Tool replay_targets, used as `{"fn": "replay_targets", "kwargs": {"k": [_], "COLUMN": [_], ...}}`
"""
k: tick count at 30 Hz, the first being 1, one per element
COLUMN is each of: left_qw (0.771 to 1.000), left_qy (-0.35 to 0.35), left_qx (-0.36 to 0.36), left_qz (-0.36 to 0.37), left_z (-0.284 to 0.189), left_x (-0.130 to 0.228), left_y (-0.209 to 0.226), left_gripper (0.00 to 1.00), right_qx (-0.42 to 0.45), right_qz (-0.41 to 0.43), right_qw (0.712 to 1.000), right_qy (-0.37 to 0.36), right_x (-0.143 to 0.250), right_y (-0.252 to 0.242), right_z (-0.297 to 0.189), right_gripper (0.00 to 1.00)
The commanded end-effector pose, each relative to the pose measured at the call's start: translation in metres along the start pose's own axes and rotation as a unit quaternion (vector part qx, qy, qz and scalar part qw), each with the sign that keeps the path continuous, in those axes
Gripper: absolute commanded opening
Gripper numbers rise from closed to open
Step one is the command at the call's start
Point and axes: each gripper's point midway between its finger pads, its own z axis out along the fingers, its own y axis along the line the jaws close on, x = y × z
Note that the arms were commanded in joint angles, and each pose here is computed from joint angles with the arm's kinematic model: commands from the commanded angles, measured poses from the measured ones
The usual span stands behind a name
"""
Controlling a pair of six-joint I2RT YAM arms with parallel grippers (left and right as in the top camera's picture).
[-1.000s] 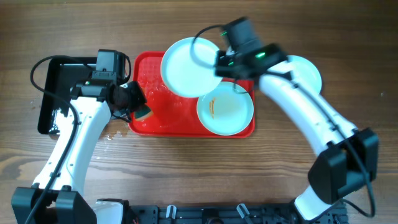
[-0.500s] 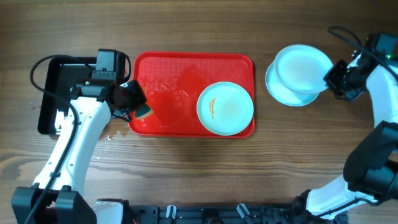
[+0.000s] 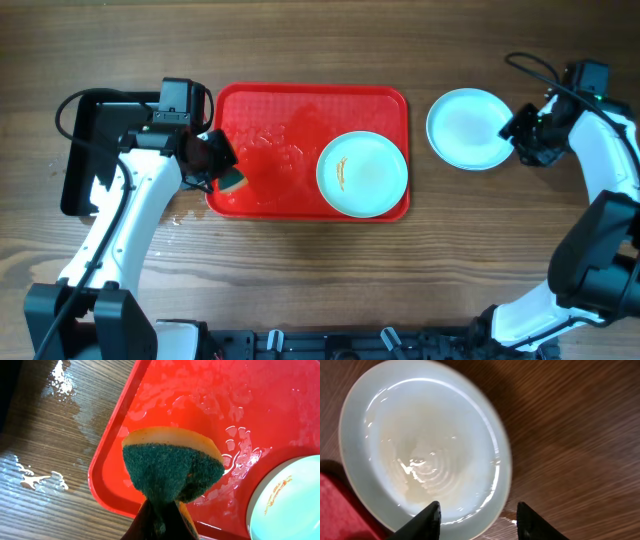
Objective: Clean dirty plates on tray and stack at the side
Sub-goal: 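Stack the held plate onto the plate beside the tray, then grip the last dirty plate on the red tray with the right gripper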
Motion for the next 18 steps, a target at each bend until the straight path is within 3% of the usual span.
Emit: {"fn": "replay_targets", "kwargs": {"k": [1,5,8,11,12,14,18], "left_qw": [1.000,1.000,1.000,1.000,1.000,1.000,1.000], "left_qy": [0.009,0.010,0.010,0.013,0.015,0.015,0.015], "left_qx": [0.015,0.017,0.017,0.022,0.025,0.026,0.027], "left_qz": [0.002,0.002,0.002,0.002,0.002,0.002,0.002], "left_z": [0.003,0.003,0.003,0.003,0.003,0.003,0.003], "left_x": [0.003,0.003,0.003,0.004,0.005,0.005,0.005], "left_y": [-0.006,-0.006,-0.006,-0.008,-0.009,-0.010,-0.010], "left_gripper": [0.04,0.04,0.04,0.04,0.04,0.04,0.04], "right_qx": [-0.085,-0.120,-0.093,-0.014,0.007,0.015,0.012], "right_qz": [-0.053,-0.159,-0.217,-0.252,-0.251,-0.259,-0.284], "right_qw": [0.994,0.977,0.967,0.965,0.966,0.963,0.953], "right_qy": [0.041,0.078,0.094,0.070,0.065,0.079,0.101], "right_x": [0.024,0.070,0.106,0.124,0.127,0.142,0.163], "right_y": [0.049,0.102,0.123,0.120,0.116,0.112,0.111], "right_z": [0.003,0.007,0.013,0.024,0.026,0.032,0.036], "right_gripper": [0.50,0.54,0.59,0.43,0.43,0.33,0.34]}}
